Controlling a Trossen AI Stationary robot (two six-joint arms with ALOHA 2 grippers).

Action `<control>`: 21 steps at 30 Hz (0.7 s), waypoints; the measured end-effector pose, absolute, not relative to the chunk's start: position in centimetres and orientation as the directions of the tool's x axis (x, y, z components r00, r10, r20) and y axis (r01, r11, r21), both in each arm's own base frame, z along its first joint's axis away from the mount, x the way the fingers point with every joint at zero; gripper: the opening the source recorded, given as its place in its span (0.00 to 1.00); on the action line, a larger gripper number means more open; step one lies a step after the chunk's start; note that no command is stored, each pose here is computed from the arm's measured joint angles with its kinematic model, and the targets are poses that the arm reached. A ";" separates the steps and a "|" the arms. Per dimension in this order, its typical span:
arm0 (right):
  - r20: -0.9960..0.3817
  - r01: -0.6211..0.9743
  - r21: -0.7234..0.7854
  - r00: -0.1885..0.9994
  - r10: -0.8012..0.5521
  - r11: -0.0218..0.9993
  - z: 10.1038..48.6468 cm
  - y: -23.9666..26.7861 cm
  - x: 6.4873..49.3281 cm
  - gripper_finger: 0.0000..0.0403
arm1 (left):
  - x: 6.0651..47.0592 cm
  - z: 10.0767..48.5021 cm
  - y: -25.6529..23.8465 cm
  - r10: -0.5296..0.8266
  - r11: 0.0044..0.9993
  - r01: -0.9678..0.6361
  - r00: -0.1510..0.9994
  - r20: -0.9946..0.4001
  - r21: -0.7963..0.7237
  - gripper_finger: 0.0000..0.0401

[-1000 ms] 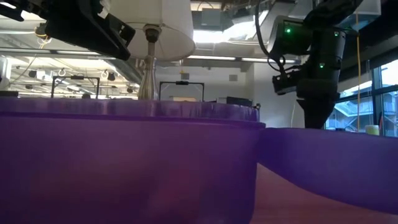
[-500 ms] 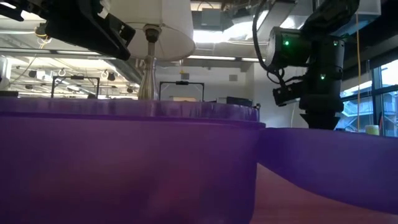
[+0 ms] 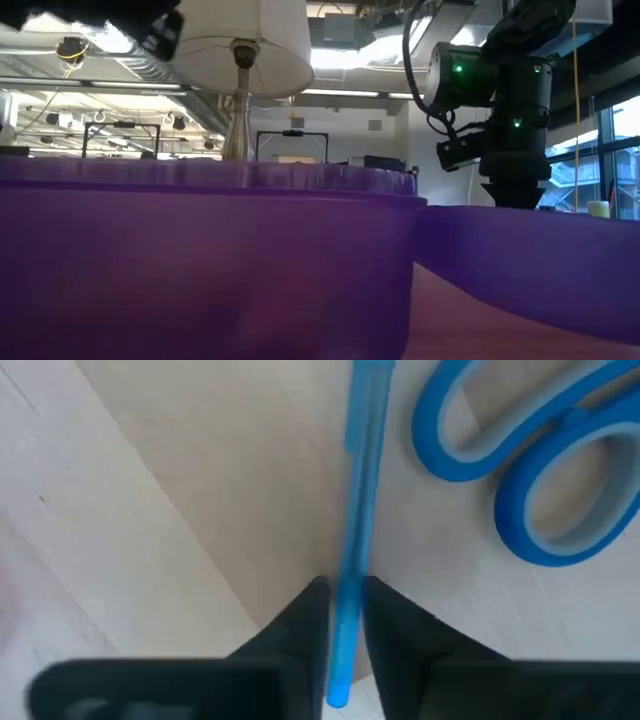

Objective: Pick & place school supplies into a supply box
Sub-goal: Put the blue pen into the violet supply box

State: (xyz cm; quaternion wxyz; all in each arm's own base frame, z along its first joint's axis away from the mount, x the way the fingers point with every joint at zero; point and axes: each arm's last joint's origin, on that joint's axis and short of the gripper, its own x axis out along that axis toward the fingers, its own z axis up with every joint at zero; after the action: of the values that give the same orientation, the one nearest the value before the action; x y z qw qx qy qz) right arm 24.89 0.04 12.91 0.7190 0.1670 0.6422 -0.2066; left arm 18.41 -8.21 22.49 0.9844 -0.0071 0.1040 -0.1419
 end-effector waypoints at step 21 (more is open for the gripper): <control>-0.991 0.531 -0.048 0.084 -0.109 0.846 12.9 0.0 24.9 0.05 | 14.3 20.9 -6.0 0.018 0.990 -0.024 0.999 -0.044 -0.138 0.22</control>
State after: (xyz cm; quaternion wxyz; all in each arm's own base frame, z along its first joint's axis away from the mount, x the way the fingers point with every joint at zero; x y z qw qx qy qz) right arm 24.89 -0.03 12.93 0.7173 0.1653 0.6390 -0.2231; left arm 14.28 -5.97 20.88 0.9973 -0.0693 0.0212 0.0103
